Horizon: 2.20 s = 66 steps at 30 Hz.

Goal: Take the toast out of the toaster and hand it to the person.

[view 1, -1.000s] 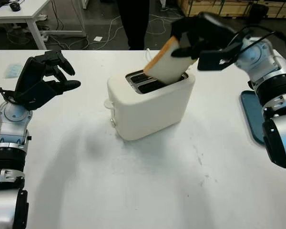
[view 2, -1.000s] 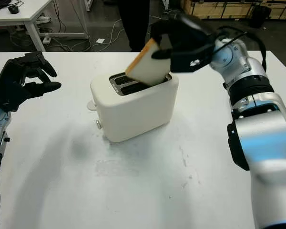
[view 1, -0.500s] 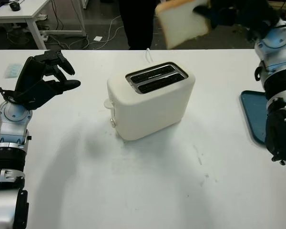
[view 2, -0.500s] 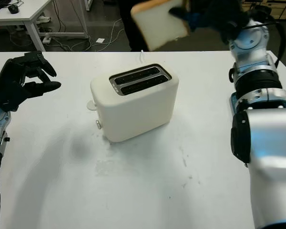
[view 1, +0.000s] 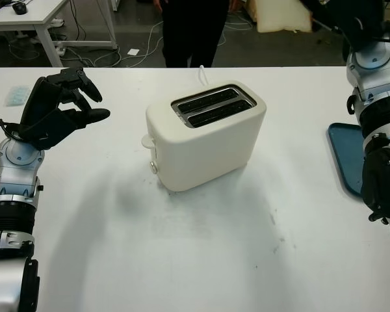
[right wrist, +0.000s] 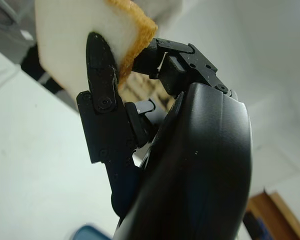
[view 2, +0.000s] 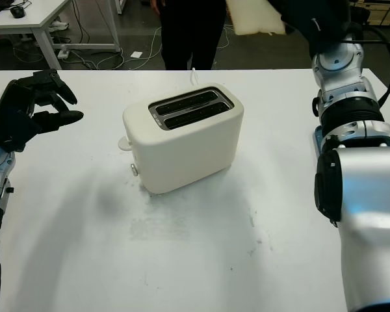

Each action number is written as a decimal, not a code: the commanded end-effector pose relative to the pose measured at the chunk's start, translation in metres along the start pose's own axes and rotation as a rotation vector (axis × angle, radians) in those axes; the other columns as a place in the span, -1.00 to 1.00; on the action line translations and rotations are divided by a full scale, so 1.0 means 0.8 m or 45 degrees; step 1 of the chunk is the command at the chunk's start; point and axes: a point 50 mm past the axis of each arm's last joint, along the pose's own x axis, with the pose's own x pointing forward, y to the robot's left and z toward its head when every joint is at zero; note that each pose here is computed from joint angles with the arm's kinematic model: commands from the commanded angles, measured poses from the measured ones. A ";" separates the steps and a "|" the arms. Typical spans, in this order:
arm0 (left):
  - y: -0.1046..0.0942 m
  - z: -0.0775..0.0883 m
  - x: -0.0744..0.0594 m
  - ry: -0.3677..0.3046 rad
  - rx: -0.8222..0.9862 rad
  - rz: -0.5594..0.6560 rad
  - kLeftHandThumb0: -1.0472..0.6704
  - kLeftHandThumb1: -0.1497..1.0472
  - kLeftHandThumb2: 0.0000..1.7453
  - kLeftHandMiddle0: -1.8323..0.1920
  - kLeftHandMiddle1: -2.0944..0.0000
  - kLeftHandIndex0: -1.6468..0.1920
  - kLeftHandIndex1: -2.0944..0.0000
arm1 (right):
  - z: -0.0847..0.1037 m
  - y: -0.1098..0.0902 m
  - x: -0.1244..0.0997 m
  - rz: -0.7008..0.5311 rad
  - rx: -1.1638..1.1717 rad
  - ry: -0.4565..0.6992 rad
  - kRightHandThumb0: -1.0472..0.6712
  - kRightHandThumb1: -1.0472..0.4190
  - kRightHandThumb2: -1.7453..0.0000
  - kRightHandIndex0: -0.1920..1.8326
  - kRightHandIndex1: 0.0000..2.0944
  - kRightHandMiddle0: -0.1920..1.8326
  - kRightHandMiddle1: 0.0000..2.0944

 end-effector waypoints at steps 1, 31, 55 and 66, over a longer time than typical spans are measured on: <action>-0.001 -0.001 -0.002 0.003 -0.018 0.011 -1.00 0.61 -0.99 0.11 -0.46 0.09 -0.45 | -0.013 0.015 -0.006 -0.007 -0.007 0.066 0.01 -0.83 0.77 -0.05 0.67 -0.29 0.67; -0.002 -0.003 -0.002 -0.006 -0.023 0.010 -1.00 0.63 -1.00 0.11 -0.44 0.09 -0.44 | -0.077 0.078 -0.044 0.029 -0.027 0.402 -0.05 -0.83 0.85 -0.04 0.67 -0.08 0.45; -0.002 -0.002 -0.001 0.002 -0.019 0.009 -1.00 0.62 -1.00 0.10 -0.45 0.09 -0.46 | -0.071 0.077 -0.041 -0.051 0.103 0.429 0.06 -0.83 0.85 -0.23 0.57 0.21 -0.50; -0.002 -0.003 -0.002 0.001 -0.016 0.012 -1.00 0.62 -1.00 0.11 -0.46 0.09 -0.46 | -0.072 0.085 -0.041 0.248 0.088 0.430 -0.53 -0.83 0.92 -0.36 -0.57 -0.31 -0.72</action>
